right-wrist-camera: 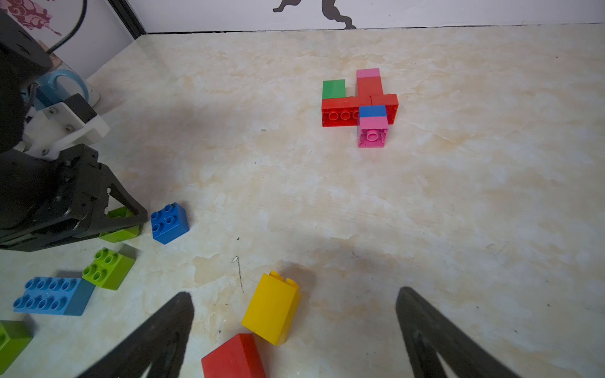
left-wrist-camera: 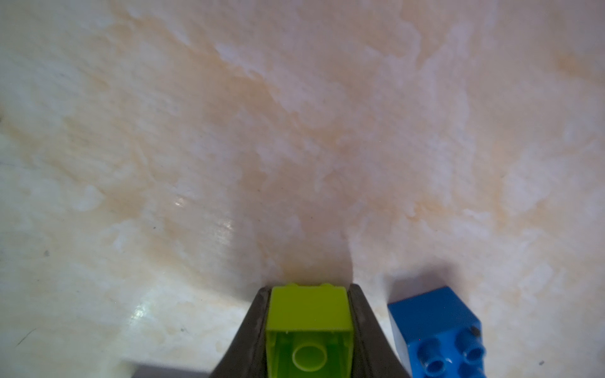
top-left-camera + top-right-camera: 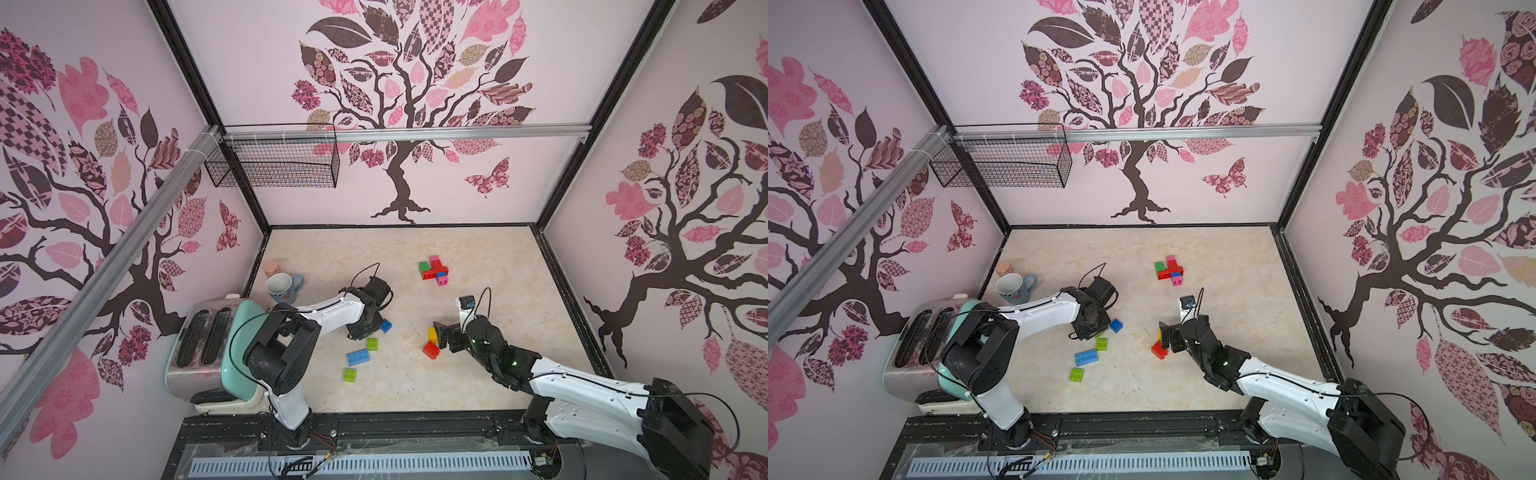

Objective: Assemble the number 4 with lego
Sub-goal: Pick up the lego brick from the center of the board, then place the lego brick at the center of the board.

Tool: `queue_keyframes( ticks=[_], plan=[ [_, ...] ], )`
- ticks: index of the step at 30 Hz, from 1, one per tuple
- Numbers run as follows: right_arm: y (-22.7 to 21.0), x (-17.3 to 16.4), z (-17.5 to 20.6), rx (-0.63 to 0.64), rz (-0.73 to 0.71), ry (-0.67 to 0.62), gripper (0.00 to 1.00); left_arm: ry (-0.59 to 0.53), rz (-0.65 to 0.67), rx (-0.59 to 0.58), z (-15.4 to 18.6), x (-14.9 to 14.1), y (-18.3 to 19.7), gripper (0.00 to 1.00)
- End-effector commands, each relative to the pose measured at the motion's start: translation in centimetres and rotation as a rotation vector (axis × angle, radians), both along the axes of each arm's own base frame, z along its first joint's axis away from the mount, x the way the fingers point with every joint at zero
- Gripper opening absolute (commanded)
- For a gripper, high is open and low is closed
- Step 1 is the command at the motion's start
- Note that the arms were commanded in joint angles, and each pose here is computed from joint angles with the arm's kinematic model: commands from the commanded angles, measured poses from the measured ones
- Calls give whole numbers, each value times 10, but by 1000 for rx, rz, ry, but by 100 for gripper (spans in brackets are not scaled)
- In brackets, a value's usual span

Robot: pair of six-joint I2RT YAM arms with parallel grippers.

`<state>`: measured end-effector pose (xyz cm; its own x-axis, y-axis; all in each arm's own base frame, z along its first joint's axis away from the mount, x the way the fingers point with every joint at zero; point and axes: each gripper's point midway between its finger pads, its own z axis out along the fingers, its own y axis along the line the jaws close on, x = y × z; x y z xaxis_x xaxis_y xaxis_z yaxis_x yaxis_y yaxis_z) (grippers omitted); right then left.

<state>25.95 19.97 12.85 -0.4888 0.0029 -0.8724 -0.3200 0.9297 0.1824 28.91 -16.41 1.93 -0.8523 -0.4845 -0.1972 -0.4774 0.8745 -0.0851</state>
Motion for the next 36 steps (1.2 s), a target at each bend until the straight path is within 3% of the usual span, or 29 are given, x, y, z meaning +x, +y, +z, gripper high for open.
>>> queue_keyframes(
  ticks=[1, 8, 14, 17, 22, 25, 29, 33, 36],
  plan=[
    [-3, 4, 15, 36, -35, -27, 100, -22, -34, 41, 3, -2, 11, 2],
    [-1, 5, 20, 86, -39, -3, 100, -96, -224, 39, 26, 5, 6, 0],
    [11, 7, 25, 91, 55, 93, 100, -255, -439, 13, 65, 9, -7, 0],
    [12, 12, 26, 136, 99, 198, 100, -319, -527, 26, 84, 11, -14, 0],
    [-2, 30, 39, 360, 166, 405, 99, -498, -786, 85, 117, 7, -50, 0],
    [8, 28, 48, 355, 257, 473, 99, -601, -851, 19, 136, 9, -72, 0],
    [22, 22, 60, 414, 334, 525, 99, -759, -1063, -37, 148, 0, -107, 0],
    [31, 14, 68, 452, 391, 524, 97, -912, -1427, 63, 142, -33, -136, 0],
    [36, 6, 64, 427, 423, 536, 96, -939, -1556, 153, 135, -39, -142, 0]
  ],
)
